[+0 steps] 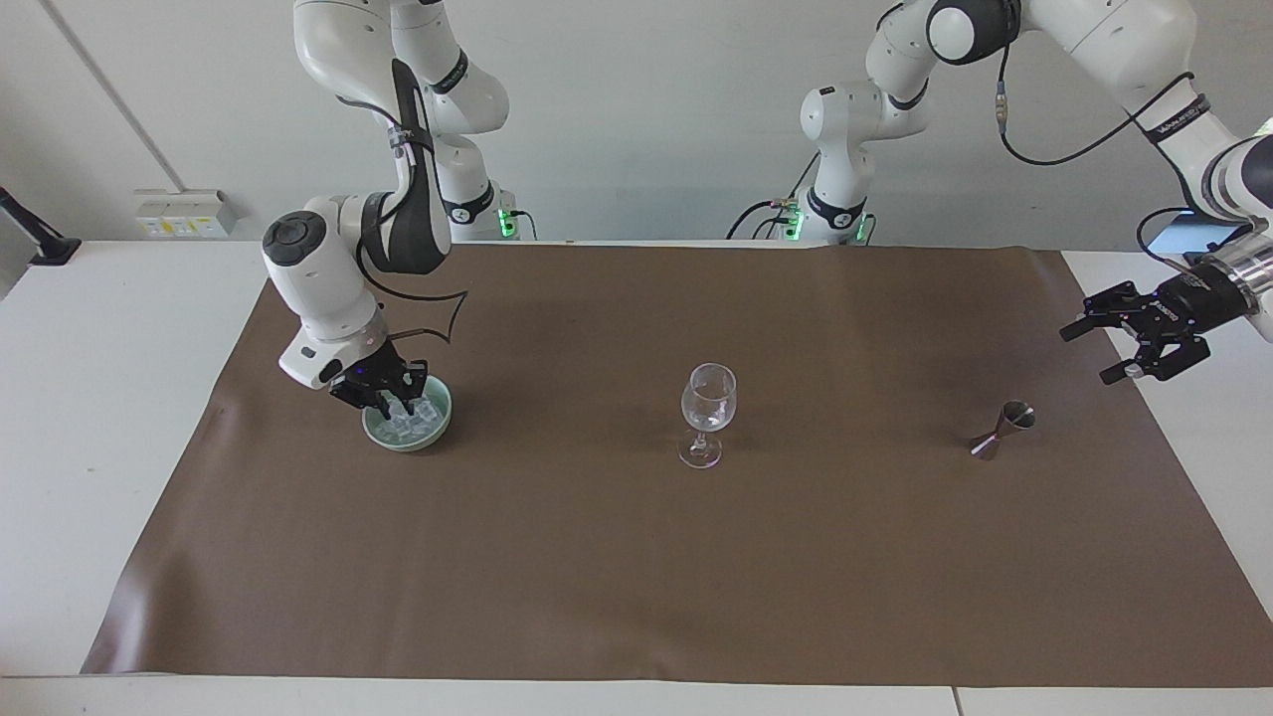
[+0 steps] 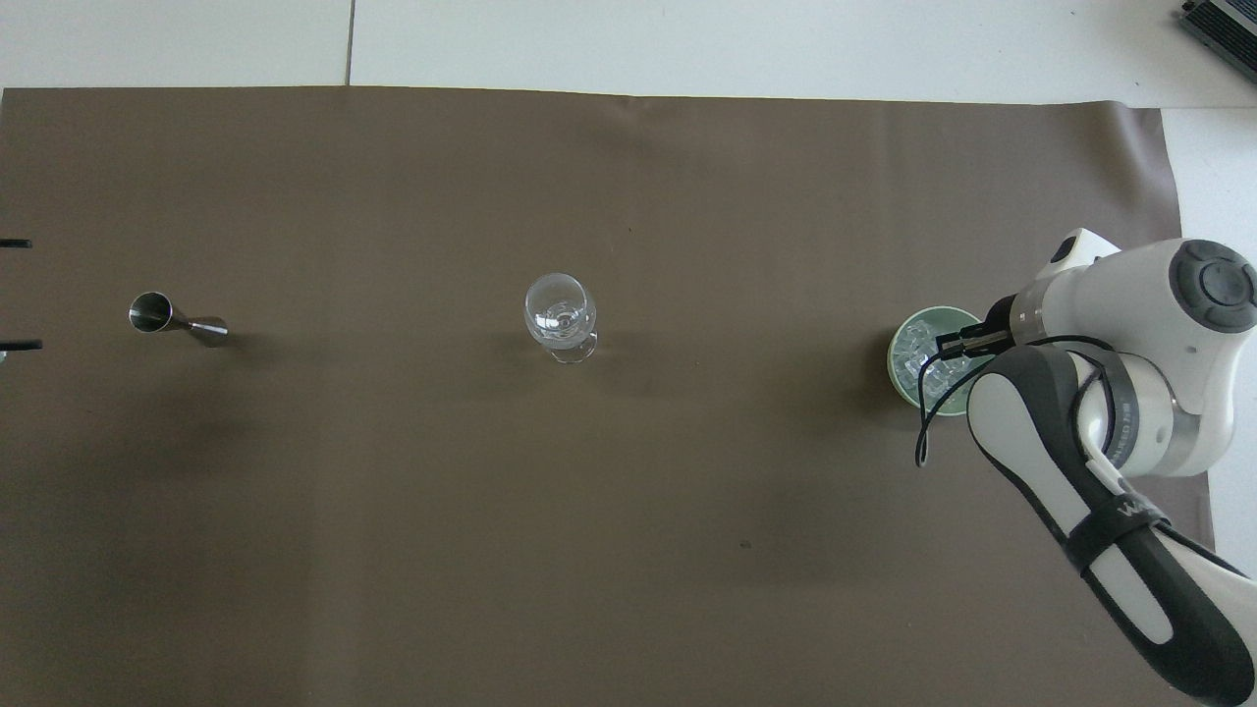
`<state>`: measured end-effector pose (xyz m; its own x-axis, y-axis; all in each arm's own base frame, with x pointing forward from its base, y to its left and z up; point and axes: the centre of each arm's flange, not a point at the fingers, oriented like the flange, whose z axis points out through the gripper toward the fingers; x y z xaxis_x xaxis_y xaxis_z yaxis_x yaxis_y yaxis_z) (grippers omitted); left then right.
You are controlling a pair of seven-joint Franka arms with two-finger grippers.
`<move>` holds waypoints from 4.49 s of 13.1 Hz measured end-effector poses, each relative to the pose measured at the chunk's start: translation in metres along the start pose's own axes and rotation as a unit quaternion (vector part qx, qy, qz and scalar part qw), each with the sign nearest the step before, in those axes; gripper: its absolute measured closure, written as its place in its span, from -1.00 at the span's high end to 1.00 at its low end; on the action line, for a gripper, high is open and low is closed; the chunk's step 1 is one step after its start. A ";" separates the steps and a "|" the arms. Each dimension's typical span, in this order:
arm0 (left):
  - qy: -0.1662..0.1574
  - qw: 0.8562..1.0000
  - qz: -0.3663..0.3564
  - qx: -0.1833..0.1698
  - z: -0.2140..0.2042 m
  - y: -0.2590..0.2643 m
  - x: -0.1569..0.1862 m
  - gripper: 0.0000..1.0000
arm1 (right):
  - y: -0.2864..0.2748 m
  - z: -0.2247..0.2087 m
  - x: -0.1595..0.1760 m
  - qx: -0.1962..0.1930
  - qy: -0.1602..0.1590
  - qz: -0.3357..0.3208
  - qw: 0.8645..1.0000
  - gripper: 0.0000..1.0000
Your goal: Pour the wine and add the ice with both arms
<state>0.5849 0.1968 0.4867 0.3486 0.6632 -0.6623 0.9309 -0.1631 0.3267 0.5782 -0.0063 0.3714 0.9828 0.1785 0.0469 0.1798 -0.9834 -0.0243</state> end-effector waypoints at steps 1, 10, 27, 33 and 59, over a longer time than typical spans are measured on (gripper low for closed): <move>0.023 0.999 0.032 0.019 0.004 0.011 -0.023 1.00 | -0.001 -0.015 0.006 0.001 0.000 0.014 1.000 -0.37; 0.170 0.908 0.331 0.195 0.035 0.048 -0.182 1.00 | -0.046 -0.142 0.038 0.012 0.003 0.110 0.994 -0.37; 0.186 0.718 0.584 0.329 0.004 0.048 -0.299 1.00 | -0.333 -0.178 0.074 0.162 0.080 0.298 0.937 -0.37; 0.178 0.717 0.585 0.334 -0.005 0.047 -0.313 1.00 | -0.379 -0.145 0.081 0.154 0.091 0.292 0.940 -0.37; 0.176 0.735 0.548 0.358 -0.021 0.035 -0.296 1.00 | -0.409 -0.106 0.084 0.155 0.080 0.285 0.943 -0.30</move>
<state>0.5125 0.0100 0.7080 0.9996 -0.0267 -0.0093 -0.0266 -0.9996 0.0112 0.5831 0.4075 0.4915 0.9091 -0.4071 0.0883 -0.3471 -0.8574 -0.3799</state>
